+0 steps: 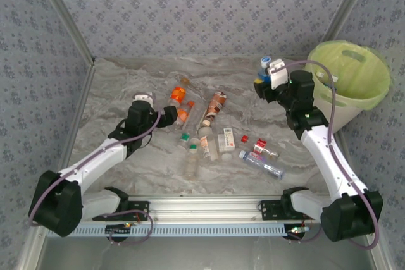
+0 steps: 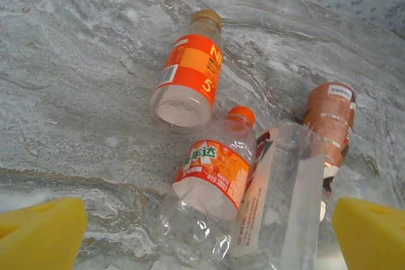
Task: Put the plastic bottles in the bin
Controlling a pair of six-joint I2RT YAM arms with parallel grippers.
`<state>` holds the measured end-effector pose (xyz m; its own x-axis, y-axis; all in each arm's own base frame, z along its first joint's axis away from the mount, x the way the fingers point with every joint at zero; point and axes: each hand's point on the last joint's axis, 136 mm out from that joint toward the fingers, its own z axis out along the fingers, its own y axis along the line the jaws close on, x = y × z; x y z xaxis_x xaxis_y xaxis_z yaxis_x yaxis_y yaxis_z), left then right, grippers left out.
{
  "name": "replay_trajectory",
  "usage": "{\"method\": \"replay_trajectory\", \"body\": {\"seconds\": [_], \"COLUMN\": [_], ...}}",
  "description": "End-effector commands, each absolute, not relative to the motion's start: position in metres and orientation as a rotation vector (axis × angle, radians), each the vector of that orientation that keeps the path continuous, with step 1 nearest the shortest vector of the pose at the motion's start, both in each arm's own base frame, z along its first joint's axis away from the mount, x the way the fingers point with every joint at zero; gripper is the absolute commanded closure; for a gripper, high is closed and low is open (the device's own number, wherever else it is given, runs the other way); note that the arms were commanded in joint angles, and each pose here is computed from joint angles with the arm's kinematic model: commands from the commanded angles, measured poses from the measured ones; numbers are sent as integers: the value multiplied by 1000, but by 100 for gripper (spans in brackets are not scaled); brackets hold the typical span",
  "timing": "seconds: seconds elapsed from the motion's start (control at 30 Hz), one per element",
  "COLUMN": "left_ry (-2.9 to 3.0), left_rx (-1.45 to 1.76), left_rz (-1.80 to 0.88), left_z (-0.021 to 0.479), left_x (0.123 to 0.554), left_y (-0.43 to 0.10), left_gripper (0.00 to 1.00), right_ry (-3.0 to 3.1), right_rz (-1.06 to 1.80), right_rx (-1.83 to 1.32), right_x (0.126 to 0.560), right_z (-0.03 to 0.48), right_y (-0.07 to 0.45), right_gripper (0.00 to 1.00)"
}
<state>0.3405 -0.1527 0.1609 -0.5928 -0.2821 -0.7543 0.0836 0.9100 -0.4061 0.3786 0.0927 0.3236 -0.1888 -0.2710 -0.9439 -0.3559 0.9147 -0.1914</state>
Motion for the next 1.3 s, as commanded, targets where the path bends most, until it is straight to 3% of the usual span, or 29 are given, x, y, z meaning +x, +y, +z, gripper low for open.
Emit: {"method": "replay_trajectory", "body": {"seconds": [0.0,0.27,0.53,0.9,1.27], "left_ry": [2207,2375,2378,2520,2574], "left_rx": [-286,-237,-191,-155,-84], "left_rz": [-479,-407,-265,-154,-206], "left_z": [155,140,147,120,110], "left_x": [351,363,390,414,428], "left_y": [-143,-145,-138,-131,-137], "left_gripper": [1,0,0,1,1], "right_ry": [1706,1686,1625,1889,1992], "right_rz": [70,-98,-143,-41,77], "right_rx": [-168,279,641,748,757], "right_x": [386,374,370,408,416], "right_z": [390,430,413,350,333], "right_y": [62,-42,-133,-162,-152], "right_gripper": [40,41,39,35,13]}}
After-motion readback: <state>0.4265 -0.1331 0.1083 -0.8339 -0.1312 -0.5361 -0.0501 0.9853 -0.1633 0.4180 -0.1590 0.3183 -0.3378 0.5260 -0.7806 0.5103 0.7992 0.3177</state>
